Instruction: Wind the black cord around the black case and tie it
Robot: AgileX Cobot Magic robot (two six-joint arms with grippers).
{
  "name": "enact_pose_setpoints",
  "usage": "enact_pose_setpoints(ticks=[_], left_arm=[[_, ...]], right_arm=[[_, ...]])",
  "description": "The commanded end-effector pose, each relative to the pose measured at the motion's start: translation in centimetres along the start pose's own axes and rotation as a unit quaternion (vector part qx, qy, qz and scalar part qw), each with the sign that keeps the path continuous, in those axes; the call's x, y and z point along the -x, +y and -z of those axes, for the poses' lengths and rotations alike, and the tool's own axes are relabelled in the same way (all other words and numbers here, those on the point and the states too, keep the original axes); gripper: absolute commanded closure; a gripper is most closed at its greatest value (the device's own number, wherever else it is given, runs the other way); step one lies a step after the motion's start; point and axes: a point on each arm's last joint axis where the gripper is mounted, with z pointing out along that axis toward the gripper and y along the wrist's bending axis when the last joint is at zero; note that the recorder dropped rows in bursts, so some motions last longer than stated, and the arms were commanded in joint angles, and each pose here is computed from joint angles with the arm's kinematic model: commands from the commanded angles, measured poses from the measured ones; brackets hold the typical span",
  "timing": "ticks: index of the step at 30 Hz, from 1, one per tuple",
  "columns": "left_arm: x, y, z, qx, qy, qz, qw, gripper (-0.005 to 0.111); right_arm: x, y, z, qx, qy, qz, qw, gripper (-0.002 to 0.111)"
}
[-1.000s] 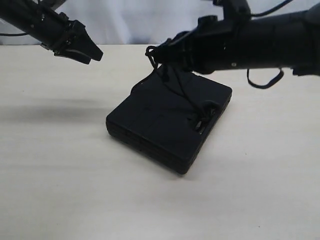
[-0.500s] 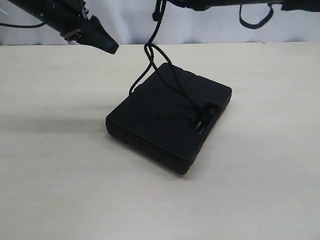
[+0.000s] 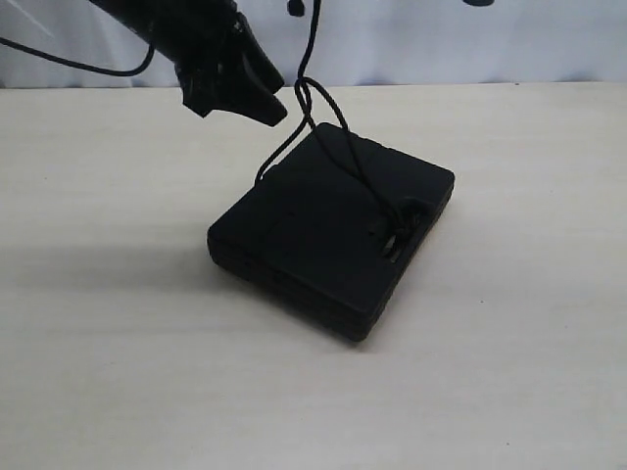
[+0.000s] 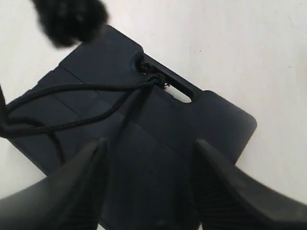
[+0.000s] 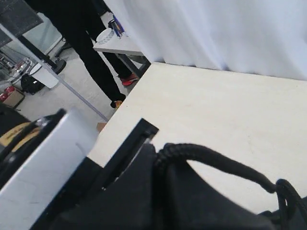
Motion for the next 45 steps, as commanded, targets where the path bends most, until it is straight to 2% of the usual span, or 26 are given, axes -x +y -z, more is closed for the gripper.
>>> enact_pose_setpoints(ticks=[1,7,12,22,28,36,38,40,41,45], left_arm=[[0.9,0.6,0.0,0.052,-0.015,-0.023,0.998,0.059],[1.9,1.3,0.1,0.097,-0.062,-0.041,0.992,0.059],[2.3,1.8,-0.9,0.087,-0.127,-0.055,0.987,0.059],[0.9,3.6,-3.7,0.099,-0.165,-0.038,0.981,0.059],[0.9,3.3,-6.2,0.079,-0.161,-0.045,0.983,0.059],[1.0,4.1,-6.5,0.128,-0.161,-0.027,0.978,0.059],[1.1,4.0,-6.5,0.125,-0.162,-0.027,0.979,0.072],[1.1,3.7,-6.6,0.106,-0.166,-0.031,0.980,0.100],[1.2,3.6,-6.6,0.099,-0.167,-0.032,0.980,0.107],[1.4,3.3,-6.8,0.090,-0.169,-0.035,0.981,0.107]], right_arm=[[0.4,-1.6,1.3,-0.002,0.016,-0.024,1.000,0.104],[0.7,-2.4,2.2,0.006,0.018,-0.041,0.999,0.104],[0.8,-2.4,2.2,0.006,0.015,-0.042,0.999,0.104],[0.5,-2.2,2.2,0.015,0.029,-0.056,0.998,0.104],[0.3,-2.2,2.5,0.024,0.047,-0.070,0.996,0.104],[0.5,-3.5,3.6,0.022,0.056,-0.095,0.994,0.104],[0.5,-3.5,3.6,0.020,0.053,-0.094,0.994,0.104],[0.5,-3.6,3.6,0.019,0.052,-0.094,0.994,0.104],[0.5,-3.6,3.6,0.019,0.052,-0.094,0.994,0.104],[0.5,-3.6,3.6,0.019,0.052,-0.097,0.994,0.104]])
